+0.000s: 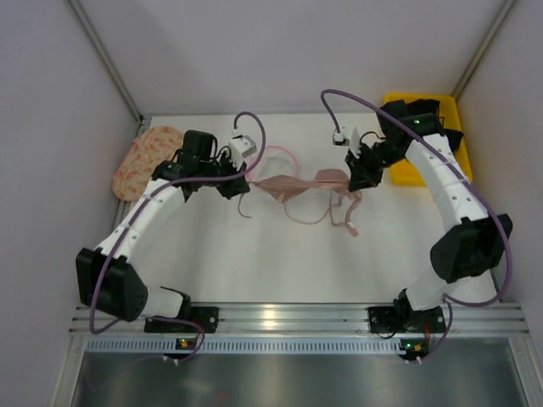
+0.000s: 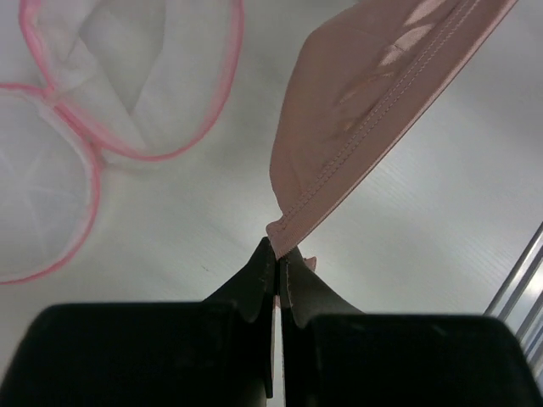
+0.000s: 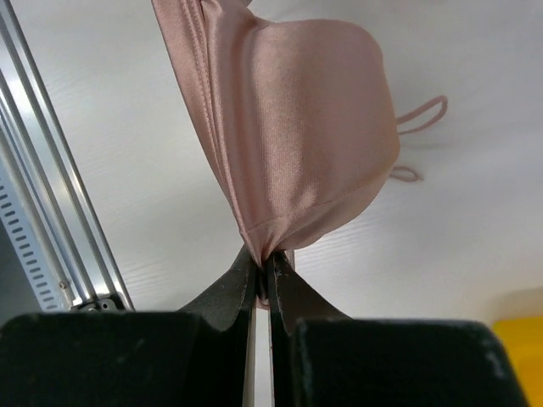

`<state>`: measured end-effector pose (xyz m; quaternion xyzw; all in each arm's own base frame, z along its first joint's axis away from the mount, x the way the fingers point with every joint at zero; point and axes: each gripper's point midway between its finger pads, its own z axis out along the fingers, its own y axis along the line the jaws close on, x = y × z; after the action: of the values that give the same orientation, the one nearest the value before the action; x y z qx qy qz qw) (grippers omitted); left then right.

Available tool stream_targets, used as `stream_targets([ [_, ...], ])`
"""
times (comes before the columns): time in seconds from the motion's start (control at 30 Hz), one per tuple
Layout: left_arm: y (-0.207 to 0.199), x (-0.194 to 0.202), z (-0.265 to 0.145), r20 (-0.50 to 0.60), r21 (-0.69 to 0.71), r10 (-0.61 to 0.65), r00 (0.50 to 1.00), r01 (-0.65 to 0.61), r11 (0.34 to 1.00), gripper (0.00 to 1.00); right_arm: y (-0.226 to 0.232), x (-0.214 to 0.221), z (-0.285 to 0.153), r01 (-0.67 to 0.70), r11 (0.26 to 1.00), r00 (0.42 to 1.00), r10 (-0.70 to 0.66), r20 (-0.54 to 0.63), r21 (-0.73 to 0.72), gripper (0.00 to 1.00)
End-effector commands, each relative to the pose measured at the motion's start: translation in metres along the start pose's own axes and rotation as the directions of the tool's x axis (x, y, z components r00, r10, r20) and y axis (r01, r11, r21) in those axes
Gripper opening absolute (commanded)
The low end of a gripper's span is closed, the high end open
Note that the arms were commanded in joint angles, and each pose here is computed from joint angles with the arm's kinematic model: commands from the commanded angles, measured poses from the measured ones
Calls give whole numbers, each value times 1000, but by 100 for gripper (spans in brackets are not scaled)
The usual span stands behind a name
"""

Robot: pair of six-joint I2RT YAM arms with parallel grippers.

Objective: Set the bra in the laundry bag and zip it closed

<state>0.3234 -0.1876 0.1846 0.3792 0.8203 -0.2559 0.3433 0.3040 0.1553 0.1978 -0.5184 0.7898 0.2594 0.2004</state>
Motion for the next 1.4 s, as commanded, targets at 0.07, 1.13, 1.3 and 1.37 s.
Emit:
stream_targets([
  [0.07,-77,-24,-66,207,-17,241,948,-243,970,0,90,32,-53,108,994,994,-108,-13,12,0],
  [1.13,-26,32,14,-34,-12,-77,996,77,997,0,144,92,59,-104,857,967,-32,-254,-505,3],
  [1.3,25,33,49,-63,-76,-218,974,213,974,16,93,85,79,-247,840,953,120,-279,-483,36],
  [1.37,37,28,56,-49,-89,-222,974,217,972,23,72,72,80,-278,846,951,176,-254,-455,40],
])
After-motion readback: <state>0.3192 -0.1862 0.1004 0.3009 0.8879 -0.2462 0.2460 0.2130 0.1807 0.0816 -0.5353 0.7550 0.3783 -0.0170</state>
